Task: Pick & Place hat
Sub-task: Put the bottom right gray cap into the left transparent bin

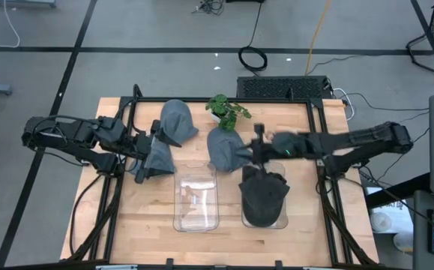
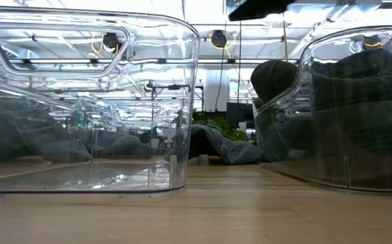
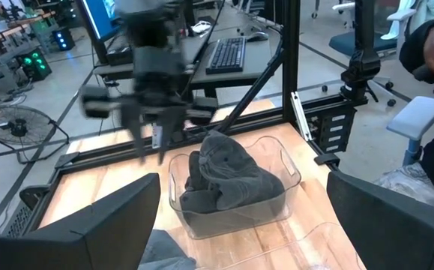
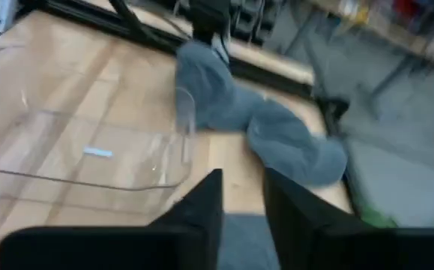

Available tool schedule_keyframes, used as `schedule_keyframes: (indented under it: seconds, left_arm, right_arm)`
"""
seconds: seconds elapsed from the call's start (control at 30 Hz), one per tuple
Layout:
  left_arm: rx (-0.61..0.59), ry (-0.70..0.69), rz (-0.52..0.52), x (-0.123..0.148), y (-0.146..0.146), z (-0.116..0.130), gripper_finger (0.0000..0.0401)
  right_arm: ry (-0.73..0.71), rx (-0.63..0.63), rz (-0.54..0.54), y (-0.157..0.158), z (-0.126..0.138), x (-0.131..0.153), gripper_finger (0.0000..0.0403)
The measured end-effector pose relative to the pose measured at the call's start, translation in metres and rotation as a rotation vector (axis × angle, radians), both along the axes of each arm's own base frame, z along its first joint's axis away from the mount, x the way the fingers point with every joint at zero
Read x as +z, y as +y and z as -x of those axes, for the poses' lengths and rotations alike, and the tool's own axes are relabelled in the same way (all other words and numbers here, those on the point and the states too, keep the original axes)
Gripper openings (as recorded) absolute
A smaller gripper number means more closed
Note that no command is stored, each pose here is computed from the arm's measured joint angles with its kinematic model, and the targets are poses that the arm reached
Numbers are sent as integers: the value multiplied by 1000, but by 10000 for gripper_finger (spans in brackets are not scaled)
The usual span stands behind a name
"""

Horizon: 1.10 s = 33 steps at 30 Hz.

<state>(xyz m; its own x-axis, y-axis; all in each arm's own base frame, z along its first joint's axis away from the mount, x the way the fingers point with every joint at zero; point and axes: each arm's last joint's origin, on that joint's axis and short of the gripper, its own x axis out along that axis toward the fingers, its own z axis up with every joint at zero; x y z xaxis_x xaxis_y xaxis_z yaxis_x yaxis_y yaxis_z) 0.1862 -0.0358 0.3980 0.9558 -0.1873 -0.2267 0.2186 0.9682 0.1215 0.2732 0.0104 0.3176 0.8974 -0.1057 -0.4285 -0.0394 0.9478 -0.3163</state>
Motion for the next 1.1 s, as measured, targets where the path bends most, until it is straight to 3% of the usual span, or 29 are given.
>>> schedule_keyframes:
  seconds: [0.17, 0.3, 0.47, 0.7, 0.9, 1.1]
  left_arm:
    - [0, 0, 0, 0, 0, 0, 390]
    - [0, 0, 0, 0, 0, 0, 390]
    - [0, -1, 0, 0, 0, 0, 390]
    - [0, 0, 0, 0, 0, 0, 390]
    - [0, 0, 0, 0, 0, 0, 390]
    - [0, 0, 0, 0, 0, 0, 390]
  right_arm:
    - [175, -145, -122, -51, -23, -9, 174]
    - [267, -225, -173, -85, -41, -40, 237]
    - [393, -257, -206, -104, -61, -85, 287]
    - [505, -243, -233, -105, -74, -124, 303]
    - [532, -205, -335, -104, -81, -143, 301]
    - [530, -195, -322, -105, -84, -148, 298]
